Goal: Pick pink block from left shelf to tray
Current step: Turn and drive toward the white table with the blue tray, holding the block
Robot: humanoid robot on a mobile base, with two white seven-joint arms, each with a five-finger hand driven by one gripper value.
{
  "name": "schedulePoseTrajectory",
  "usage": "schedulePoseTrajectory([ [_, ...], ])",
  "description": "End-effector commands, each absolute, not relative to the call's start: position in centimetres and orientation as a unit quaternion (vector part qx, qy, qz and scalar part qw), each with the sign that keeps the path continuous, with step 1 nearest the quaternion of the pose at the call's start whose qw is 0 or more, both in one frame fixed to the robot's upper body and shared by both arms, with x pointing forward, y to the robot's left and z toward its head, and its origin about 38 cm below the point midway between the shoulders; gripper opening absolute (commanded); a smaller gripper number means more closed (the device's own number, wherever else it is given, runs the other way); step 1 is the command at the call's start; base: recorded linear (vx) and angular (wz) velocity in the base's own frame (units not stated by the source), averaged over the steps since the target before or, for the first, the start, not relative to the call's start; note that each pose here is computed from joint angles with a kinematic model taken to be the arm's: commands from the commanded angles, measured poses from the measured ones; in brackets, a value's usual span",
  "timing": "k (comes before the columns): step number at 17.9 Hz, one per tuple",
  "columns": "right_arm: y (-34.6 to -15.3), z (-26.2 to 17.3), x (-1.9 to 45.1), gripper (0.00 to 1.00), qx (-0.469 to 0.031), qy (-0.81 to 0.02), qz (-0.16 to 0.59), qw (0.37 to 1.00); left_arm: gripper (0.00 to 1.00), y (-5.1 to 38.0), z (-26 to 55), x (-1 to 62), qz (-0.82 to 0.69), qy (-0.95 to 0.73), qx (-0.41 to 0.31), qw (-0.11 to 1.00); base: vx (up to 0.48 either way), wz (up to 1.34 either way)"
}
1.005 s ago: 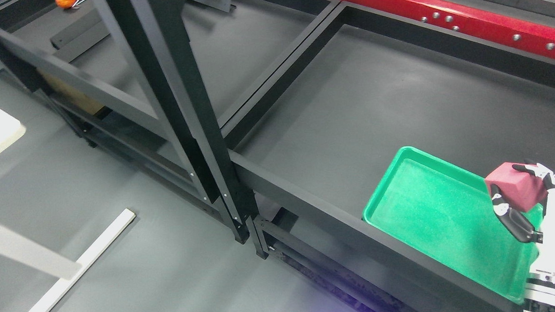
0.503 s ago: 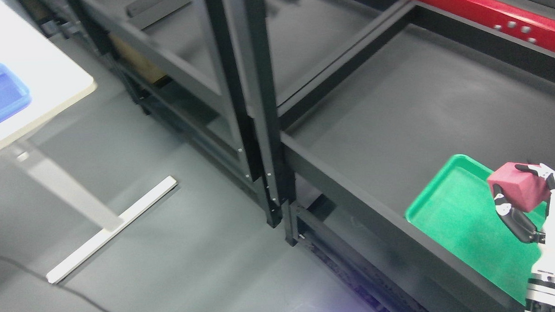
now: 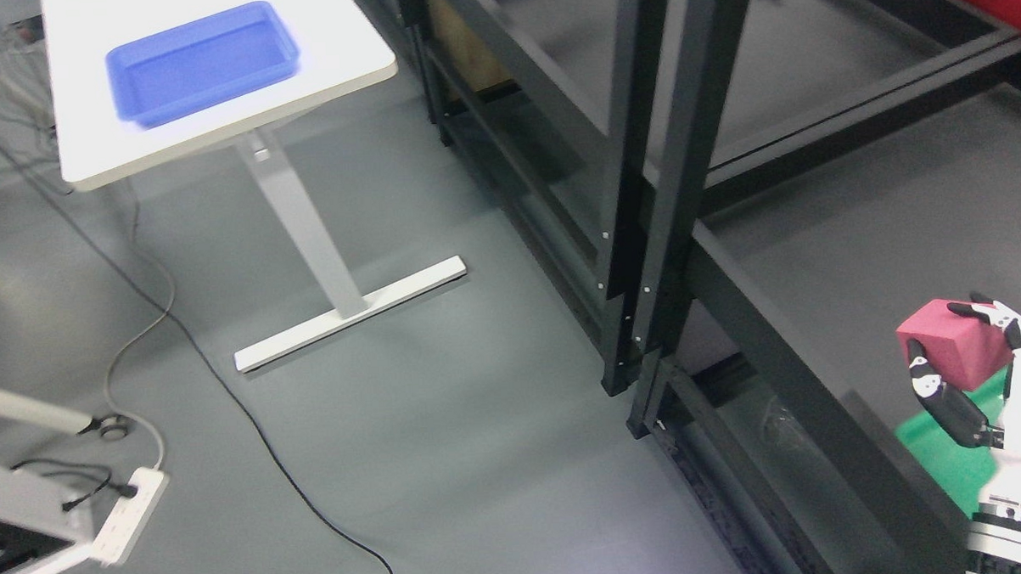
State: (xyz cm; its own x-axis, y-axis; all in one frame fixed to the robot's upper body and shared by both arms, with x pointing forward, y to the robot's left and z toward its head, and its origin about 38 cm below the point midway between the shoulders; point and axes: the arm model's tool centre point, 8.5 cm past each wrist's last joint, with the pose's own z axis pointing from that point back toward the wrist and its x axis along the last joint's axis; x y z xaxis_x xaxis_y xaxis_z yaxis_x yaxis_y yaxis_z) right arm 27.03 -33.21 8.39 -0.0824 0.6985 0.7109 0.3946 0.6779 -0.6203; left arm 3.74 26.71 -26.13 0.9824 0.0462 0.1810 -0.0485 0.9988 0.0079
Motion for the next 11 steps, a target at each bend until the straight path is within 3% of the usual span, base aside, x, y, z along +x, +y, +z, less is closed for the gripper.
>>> schedulePoseTrajectory([
  [1, -33.65, 8.56, 27.06, 0.05, -0.381, -0.722, 0.142, 0.56, 1.0, 27.84, -26.06, 3.15, 0.023, -0.087, 0.015, 0.996, -0.132, 0.74],
  [11, -33.66, 8.56, 27.06, 0.05, -0.38, -0.722, 0.141, 0.561, 1.0, 27.84, -26.06, 3.15, 0.023, -0.087, 0.015, 0.996, -0.11, 0.67],
])
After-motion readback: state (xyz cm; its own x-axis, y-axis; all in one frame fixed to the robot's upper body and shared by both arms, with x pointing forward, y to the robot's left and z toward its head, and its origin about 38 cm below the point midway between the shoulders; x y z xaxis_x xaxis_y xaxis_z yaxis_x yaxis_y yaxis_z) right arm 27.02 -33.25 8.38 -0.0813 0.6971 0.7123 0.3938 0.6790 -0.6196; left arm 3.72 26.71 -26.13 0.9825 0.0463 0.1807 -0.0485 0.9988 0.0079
